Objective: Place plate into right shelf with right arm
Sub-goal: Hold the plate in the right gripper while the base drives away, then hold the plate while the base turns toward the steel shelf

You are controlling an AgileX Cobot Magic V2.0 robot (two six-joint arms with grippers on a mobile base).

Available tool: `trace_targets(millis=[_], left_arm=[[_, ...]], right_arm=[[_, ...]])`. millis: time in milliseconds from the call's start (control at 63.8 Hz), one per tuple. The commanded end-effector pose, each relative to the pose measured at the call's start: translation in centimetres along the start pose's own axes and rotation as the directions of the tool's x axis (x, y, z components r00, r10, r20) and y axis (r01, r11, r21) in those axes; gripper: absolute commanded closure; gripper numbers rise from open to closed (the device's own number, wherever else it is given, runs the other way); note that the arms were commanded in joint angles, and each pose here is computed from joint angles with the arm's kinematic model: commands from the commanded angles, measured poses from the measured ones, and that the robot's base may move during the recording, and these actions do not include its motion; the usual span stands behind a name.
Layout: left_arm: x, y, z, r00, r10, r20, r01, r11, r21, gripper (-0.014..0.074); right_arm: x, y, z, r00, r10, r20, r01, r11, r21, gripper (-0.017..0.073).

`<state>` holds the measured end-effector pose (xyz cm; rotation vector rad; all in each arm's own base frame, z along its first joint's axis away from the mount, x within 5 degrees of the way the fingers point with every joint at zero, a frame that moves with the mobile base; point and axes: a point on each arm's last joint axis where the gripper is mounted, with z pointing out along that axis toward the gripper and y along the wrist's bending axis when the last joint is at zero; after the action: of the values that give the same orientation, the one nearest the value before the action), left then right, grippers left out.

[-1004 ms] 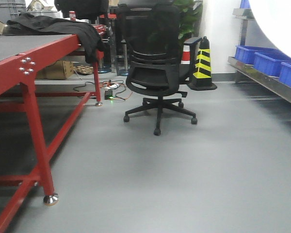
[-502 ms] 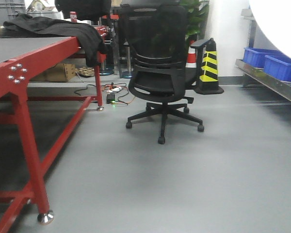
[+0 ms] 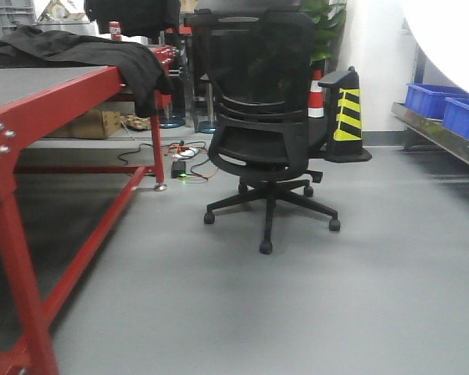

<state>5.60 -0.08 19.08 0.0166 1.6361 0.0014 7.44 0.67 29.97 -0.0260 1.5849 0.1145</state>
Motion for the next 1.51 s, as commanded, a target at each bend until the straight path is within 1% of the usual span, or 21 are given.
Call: trace_targets(millis=[0, 1490], left_arm=[[-0.52, 0.03, 0.01, 0.997, -0.001, 0.08, 0.001, 1.0, -0.002, 0.064], [-0.52, 0.03, 0.01, 0.997, -0.001, 0.08, 0.001, 1.0, -0.002, 0.064]], right_arm=[[-1.86, 0.07, -0.14, 0.992, -0.013, 0.129, 0.013, 1.0, -0.001, 0.0505], [-1.86, 0.07, -0.14, 0.992, -0.013, 0.129, 0.013, 1.0, -0.001, 0.0505]])
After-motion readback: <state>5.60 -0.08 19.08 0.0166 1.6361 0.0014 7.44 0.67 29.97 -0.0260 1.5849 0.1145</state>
